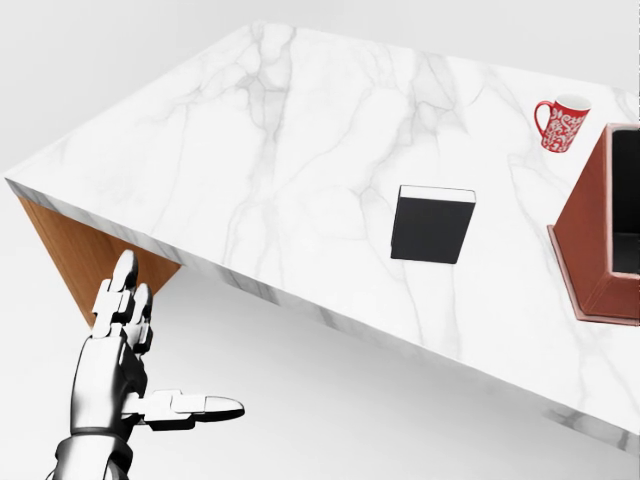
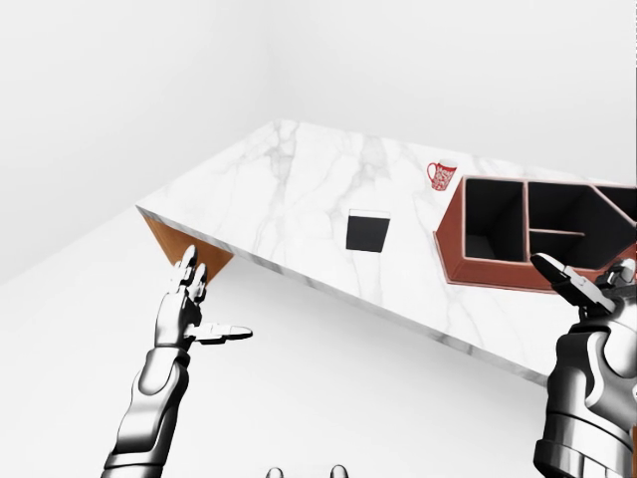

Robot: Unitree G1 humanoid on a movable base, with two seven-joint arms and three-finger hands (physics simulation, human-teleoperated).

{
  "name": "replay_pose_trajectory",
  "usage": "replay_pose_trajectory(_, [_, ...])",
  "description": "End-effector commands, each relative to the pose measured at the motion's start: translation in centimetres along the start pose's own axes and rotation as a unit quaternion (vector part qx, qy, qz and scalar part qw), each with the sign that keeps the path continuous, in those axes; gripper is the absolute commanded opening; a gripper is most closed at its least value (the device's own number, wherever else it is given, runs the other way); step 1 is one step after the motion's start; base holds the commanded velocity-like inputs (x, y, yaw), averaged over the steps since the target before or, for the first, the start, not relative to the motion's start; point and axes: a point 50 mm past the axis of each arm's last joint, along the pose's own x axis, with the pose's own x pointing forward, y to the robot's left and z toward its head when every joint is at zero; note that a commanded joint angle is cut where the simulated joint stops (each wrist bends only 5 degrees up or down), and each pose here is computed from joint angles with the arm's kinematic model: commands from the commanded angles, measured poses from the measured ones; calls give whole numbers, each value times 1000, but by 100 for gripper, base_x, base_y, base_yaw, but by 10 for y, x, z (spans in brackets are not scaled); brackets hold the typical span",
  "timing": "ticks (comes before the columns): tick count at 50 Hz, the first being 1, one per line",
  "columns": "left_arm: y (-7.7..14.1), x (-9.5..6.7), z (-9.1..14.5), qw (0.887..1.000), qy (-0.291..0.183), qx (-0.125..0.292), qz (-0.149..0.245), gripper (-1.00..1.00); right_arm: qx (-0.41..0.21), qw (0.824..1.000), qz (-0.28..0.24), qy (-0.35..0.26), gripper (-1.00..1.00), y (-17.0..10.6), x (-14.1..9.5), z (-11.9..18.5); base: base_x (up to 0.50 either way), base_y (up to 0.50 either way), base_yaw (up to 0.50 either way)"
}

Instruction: Pick up the book and place it in the left compartment of the caddy.

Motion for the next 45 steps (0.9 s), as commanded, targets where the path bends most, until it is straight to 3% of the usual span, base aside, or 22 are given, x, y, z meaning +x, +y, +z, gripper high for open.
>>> replay_pose_trajectory(1, [0,0,0,1000,-1,0,0,100,0,1000,1,-1,100,0,0,0,12,-21,0])
replay_pose_trajectory(45, [-2,-2,4,1000,-5,-4,-5,100,-2,1000,0,1,100,0,0,-2,11,-21,0])
